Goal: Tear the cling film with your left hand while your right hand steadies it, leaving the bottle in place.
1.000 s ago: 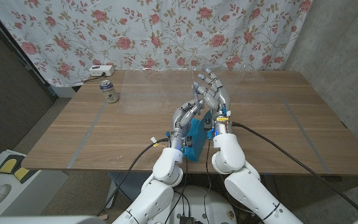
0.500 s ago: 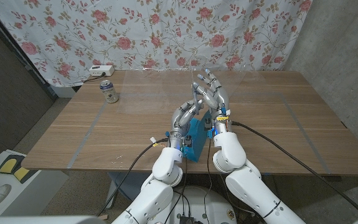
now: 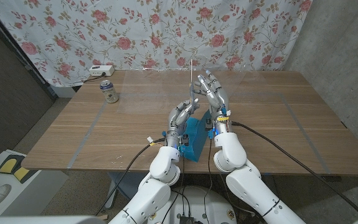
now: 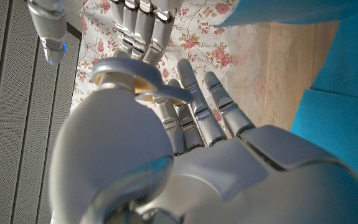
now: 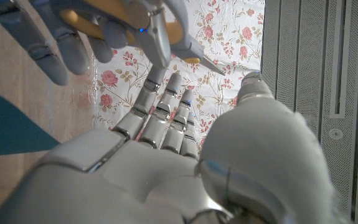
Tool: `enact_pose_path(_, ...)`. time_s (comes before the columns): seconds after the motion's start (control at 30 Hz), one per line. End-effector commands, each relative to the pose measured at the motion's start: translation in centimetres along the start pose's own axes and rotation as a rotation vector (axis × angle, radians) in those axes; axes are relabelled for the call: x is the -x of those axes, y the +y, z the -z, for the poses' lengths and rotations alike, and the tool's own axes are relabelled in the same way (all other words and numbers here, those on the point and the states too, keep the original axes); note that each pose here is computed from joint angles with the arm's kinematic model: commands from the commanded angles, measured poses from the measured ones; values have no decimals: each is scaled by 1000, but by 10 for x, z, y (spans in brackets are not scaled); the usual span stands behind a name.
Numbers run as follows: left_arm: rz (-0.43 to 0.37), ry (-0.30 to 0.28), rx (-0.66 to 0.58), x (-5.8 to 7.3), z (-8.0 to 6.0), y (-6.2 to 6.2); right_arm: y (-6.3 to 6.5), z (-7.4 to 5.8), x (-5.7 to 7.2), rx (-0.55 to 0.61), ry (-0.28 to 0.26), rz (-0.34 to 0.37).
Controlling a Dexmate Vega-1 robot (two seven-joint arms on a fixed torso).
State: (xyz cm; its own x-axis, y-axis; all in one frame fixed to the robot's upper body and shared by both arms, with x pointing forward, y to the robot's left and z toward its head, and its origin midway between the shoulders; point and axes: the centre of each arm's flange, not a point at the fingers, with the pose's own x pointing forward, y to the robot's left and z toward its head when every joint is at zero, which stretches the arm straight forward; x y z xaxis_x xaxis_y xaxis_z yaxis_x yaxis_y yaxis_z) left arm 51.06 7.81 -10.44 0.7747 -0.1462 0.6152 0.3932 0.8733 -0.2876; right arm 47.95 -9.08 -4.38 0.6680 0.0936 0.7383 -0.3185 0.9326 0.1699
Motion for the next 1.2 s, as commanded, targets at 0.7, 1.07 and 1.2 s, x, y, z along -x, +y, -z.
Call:
enact_pose_path(0.7,-45,5,-6,10,-32,1,-51,9,6,42,37,80)
enact_pose_path(1.07,-107,71,-2,26,-53,8,-73,9,12,51,54,129)
enact_pose_path(1.2,-110,93,-6,28,-56,11,-78,10,13,56,63,140)
